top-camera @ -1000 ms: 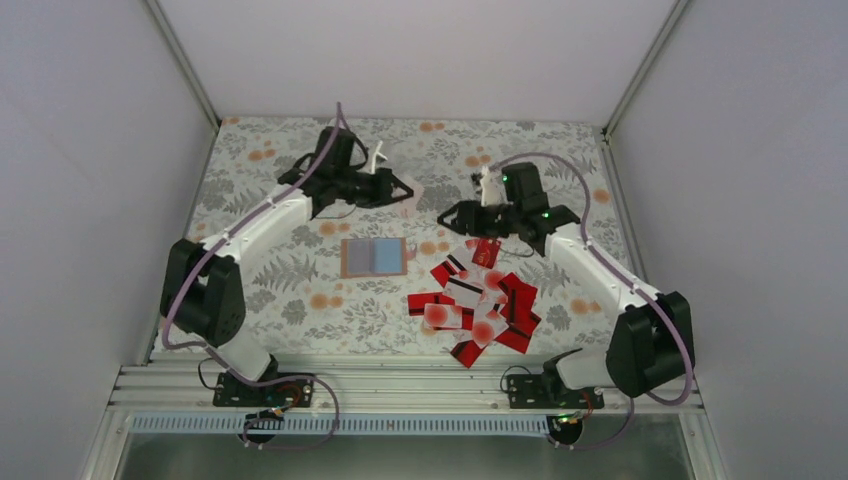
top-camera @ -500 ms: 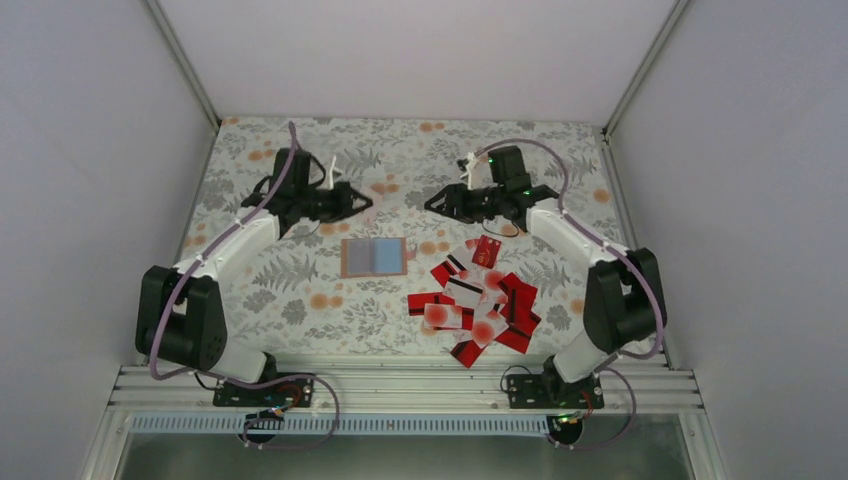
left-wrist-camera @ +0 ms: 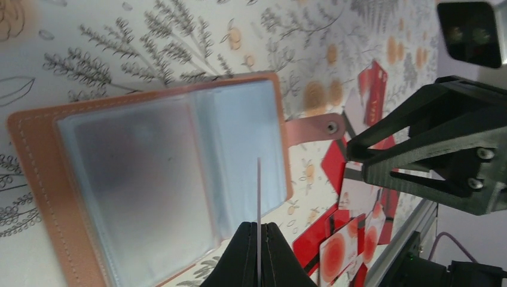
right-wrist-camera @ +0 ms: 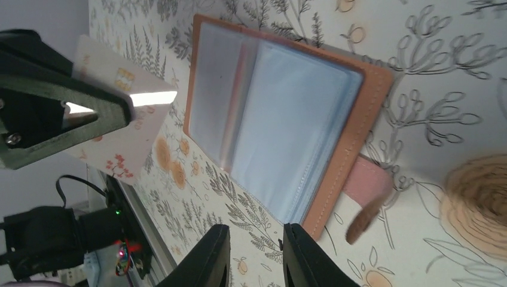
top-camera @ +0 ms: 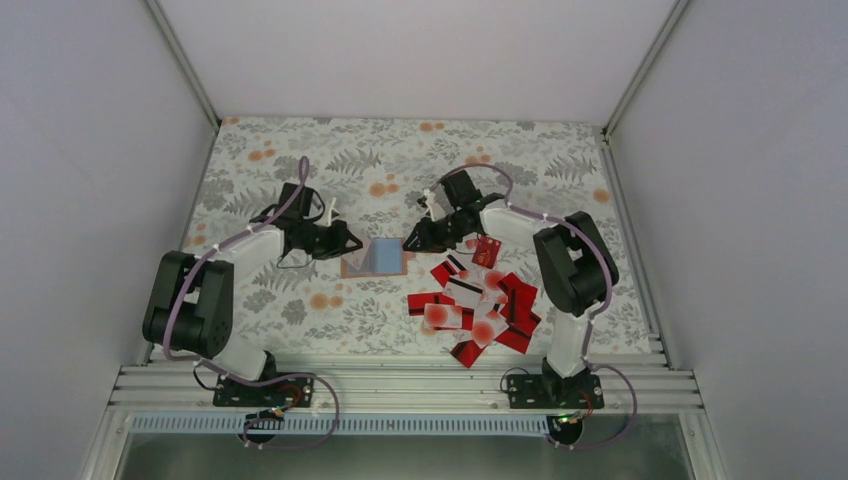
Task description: Put the credit cards into the card holder
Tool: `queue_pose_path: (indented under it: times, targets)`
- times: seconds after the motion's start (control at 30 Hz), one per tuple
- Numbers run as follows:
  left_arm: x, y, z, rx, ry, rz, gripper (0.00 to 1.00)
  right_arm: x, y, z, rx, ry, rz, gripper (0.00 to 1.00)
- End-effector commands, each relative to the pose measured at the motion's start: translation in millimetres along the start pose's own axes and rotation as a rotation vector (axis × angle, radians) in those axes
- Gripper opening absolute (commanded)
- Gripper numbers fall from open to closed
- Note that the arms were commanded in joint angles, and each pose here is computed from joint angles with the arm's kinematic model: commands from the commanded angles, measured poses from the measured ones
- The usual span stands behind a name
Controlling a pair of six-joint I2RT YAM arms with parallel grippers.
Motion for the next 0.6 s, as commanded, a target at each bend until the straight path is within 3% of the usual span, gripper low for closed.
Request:
queue_pose_path:
  times: [0.0, 0.57]
  targets:
    - [11.4, -7.6, -5.3, 0.009, -0.019, 0.013, 0.03, 8.9, -10.1, 1.3, 0.030, 0.070, 0.001, 0.22]
    - [28.5, -28.6, -12.9, 0.050, 0.022, 0.000, 0.03, -0.9, -34.7, 3.7, 0.082, 0.093, -0.069, 0.09]
Point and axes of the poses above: each gripper's point midway between its finger pads, its own y axis back along the fingers, its own x axis along the line the jaws close on, z = x × y, the point moved 5 cm from there along y, back along the fingers, and after that the axes turned 12 degrees about -y, right-handed, at the moved point
